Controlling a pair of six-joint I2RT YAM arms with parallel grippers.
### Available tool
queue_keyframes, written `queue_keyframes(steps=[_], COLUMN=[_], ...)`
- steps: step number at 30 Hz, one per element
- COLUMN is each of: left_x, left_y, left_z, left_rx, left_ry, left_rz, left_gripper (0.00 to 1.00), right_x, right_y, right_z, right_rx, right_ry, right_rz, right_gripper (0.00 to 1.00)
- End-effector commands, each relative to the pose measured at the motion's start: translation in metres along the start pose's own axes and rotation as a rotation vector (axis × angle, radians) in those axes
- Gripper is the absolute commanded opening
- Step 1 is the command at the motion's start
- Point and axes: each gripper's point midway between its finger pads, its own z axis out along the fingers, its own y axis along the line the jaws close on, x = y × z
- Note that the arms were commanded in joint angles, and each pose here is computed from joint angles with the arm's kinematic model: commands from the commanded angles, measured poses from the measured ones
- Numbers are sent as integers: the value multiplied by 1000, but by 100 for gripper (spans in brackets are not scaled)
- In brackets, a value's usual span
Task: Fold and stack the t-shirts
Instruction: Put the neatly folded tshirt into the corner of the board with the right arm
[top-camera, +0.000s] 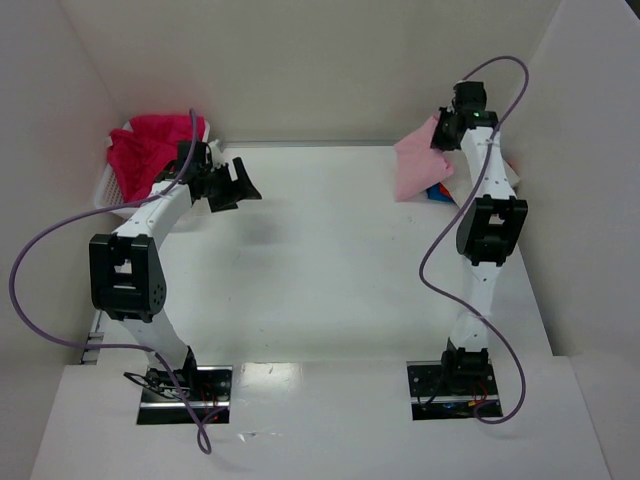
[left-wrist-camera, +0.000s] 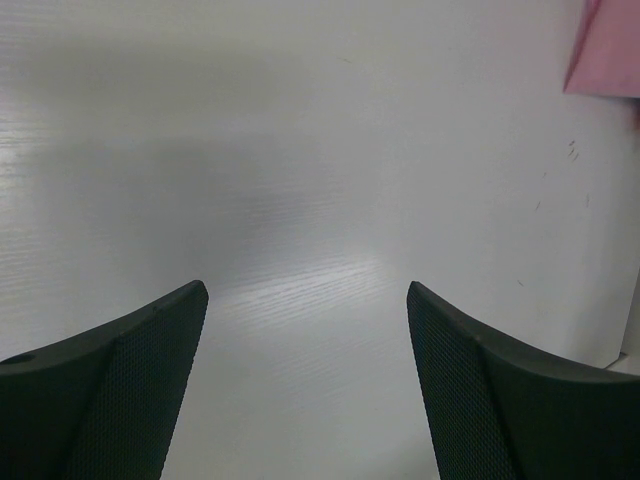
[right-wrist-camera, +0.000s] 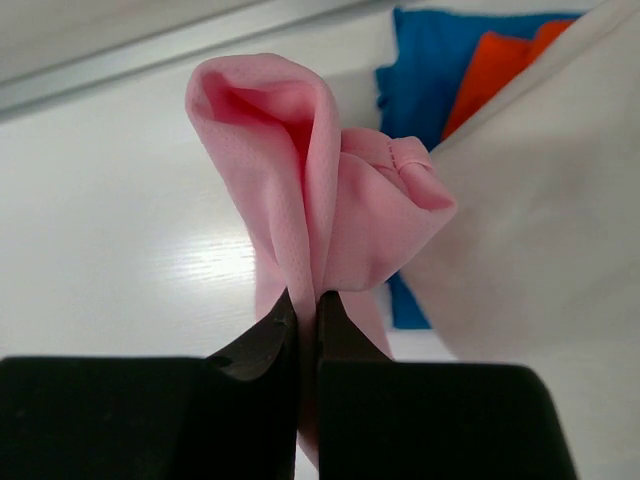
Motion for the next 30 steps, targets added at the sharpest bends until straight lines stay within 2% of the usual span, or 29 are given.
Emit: queue_keyframes(steps=[1,6,14,30], left_x=[-5,1,8,18], left_y=[-5,-2,2,9], left_z=[-13,-12,-6,2], left_rx=[15,8,9,-4], left_ry=[-23,-6,18,49], left_rz=[45,36,17,-9], left_gripper=[89,89,89,89], right_x=[-66,-90,-100,-74], right_y=[-11,-47,-92,-176], right_z=[-73,-99,-115,-87], right_rx=[15,80,181,422], right_ry=[-176,-244,-280,-216], right_rz=[-25,-5,30,102], right_gripper=[0,0,0,0])
